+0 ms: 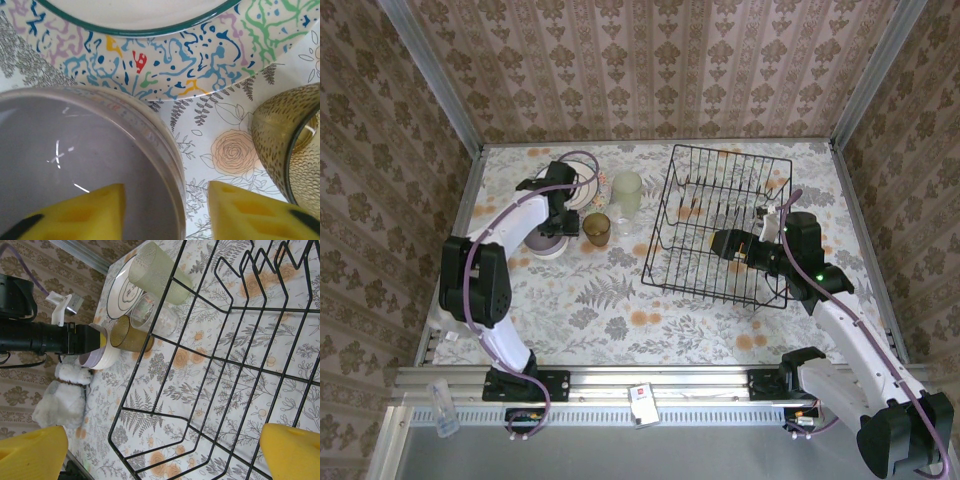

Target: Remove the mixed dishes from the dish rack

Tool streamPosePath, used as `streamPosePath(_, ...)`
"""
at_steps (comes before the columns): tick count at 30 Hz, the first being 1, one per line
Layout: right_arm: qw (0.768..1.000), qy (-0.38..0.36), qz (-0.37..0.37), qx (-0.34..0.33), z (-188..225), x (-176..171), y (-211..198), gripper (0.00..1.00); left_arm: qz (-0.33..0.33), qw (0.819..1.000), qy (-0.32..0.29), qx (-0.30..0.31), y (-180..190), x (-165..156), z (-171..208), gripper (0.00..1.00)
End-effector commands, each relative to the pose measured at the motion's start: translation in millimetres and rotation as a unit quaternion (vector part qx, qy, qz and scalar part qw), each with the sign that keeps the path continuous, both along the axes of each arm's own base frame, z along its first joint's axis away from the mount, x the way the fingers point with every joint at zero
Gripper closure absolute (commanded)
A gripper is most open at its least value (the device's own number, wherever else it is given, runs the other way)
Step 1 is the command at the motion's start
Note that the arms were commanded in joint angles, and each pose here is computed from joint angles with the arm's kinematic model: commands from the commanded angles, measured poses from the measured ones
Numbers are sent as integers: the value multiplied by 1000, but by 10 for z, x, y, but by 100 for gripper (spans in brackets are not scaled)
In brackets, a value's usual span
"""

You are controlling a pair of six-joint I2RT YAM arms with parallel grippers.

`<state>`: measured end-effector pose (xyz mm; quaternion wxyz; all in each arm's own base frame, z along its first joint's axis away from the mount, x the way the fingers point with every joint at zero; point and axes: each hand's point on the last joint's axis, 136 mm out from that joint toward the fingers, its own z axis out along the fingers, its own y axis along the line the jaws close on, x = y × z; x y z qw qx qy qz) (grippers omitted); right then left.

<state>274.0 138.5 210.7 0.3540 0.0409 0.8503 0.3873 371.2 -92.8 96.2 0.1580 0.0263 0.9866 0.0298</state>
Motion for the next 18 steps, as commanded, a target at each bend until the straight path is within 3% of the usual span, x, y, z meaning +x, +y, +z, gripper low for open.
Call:
streamPosePath(1,1000,-2,-4,-3,5,-2,-2,0,-1,999,-43,0,-9,42,373,39)
streamPosePath(3,1000,-3,-5,-4,13,1,-5,0,-3,998,-55,2,3,45,471,23)
streamPosePath(5,1000,-3,-6,-7,21,1,-12,0,-9,998,-68,4,1,43,589,1)
streamPosePath(11,1000,-8,-12,-25,71,3,-57,0,-4,991,-134,14,84,-6,1041,0)
streamPosePath(18,998,-16,-32,-50,166,49,-150,0,-3,967,-238,-94,-23,-158,1705,0)
